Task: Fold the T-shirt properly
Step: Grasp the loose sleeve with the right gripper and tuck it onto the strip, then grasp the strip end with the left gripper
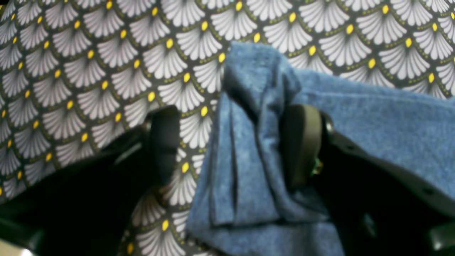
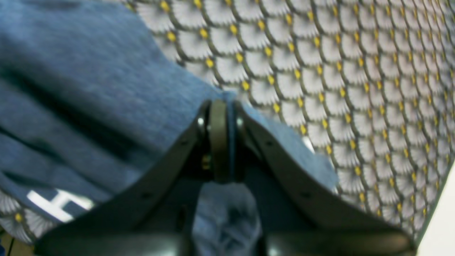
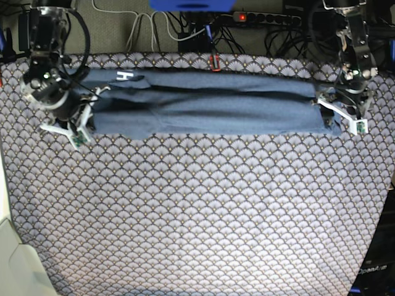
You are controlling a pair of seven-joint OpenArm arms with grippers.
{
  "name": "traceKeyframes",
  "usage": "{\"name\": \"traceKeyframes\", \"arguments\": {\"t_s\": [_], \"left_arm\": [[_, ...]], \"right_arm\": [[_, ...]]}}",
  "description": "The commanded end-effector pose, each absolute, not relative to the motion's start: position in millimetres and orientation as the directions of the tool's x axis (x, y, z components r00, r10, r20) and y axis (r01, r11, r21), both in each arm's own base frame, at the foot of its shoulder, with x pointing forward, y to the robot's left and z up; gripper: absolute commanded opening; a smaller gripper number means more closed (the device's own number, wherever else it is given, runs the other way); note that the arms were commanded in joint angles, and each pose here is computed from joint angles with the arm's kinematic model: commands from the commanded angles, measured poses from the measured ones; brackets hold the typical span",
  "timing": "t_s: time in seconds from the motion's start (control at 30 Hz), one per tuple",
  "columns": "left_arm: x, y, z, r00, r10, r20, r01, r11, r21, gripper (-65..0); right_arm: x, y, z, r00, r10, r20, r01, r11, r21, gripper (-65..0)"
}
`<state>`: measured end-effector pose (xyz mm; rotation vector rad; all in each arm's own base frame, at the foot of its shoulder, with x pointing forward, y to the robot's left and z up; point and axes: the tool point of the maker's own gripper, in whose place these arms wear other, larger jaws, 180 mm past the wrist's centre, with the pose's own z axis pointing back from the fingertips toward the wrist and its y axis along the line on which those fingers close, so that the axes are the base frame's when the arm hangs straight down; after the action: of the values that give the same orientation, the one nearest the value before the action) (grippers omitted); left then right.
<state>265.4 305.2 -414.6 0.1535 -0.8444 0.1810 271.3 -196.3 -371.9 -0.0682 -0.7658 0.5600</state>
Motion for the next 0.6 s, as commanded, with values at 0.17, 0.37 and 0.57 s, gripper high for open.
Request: {"name": "traceKeyframes", "arguments": {"t_s": [0.17, 0.37, 0.57], "left_arm": [[274.7, 310.8, -401.9, 0.619, 0.073, 0.782, -0.216, 0.973, 0.080, -22.2], [273.6, 309.0, -403.4, 0.621, 0.078, 0.780, -0.216, 0.974, 0.074, -22.2], [268.1, 309.6, -412.6, 0.638, 0.094, 0.764, -0.223, 0.973, 0.067, -22.2]], "right_arm": [[259.3, -199.8, -374.8, 0.590, 0.503, 0.631, -0.455, 0.853, -0.255, -65.0], [252.3, -193.7, -382.5, 0.606, 0.488, 0.628, -0.457, 0.860, -0.228, -65.0], [250.5, -194.0, -386.9, 0.616, 0.483, 0.622, -0.456, 0.863, -0.218, -65.0]]}}
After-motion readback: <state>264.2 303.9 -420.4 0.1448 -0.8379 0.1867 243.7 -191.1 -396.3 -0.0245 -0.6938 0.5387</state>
